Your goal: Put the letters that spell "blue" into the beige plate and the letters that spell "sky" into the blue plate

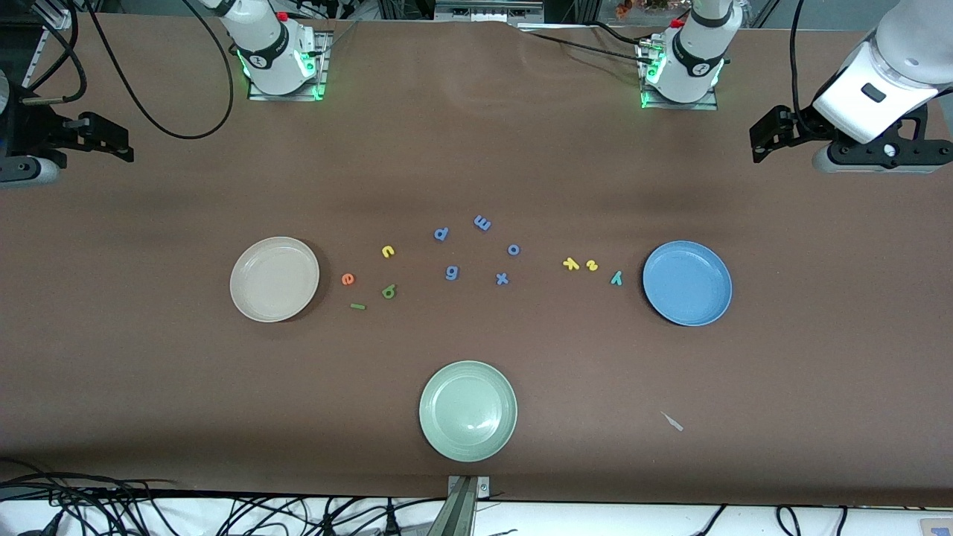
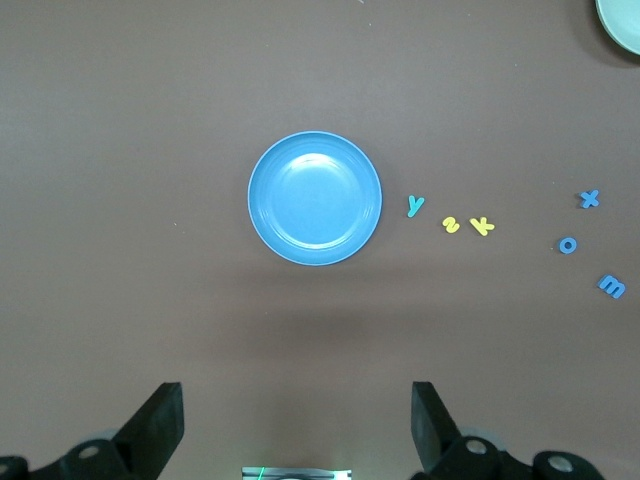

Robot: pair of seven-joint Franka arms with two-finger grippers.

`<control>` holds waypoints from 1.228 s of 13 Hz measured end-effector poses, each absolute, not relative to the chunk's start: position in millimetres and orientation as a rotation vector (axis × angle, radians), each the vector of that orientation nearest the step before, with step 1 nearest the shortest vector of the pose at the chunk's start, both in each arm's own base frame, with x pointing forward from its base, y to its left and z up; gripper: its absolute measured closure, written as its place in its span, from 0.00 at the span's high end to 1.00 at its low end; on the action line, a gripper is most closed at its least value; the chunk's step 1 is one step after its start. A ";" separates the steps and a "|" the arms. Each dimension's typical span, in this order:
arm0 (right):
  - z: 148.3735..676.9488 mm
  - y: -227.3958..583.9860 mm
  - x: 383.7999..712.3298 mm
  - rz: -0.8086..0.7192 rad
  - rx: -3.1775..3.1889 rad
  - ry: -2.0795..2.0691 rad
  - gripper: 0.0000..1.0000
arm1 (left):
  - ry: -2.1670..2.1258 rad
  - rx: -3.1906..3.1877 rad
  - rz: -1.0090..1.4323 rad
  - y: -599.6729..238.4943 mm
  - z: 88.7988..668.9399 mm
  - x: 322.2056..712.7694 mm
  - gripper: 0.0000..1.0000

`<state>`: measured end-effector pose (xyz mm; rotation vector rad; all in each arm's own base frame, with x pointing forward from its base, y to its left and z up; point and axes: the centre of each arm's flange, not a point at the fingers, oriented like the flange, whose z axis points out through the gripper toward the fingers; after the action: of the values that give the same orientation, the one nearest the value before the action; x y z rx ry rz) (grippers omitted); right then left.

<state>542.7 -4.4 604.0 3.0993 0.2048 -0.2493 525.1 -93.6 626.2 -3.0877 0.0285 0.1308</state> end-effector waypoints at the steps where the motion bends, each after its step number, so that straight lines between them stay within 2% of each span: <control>1: 603.1 -2.1 542.8 -0.255 3.103 0.211 1.00 | 0.039 -3.087 0.130 -97.3 625.8 524.7 1.00; 6: 584.0 9.9 545.0 -0.370 3.158 0.234 1.00 | 0.135 -3.083 0.106 -131.1 628.6 518.1 1.00; 9: 554.1 5.4 560.7 -0.427 3.154 0.218 1.00 | 0.086 -3.087 0.107 -113.2 628.9 522.2 1.00; 12: 536.5 0.9 579.5 -0.363 3.149 0.205 1.00 | 0.004 -3.090 0.111 -84.6 628.5 527.8 1.00; 16: 547.9 -0.4 580.6 -0.319 3.146 0.204 1.00 | -0.005 -3.091 0.123 -80.5 624.6 530.6 1.00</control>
<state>580.6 -0.4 547.9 3.1458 0.2042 -0.3194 530.6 -80.5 624.6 -3.0913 -0.0046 0.1228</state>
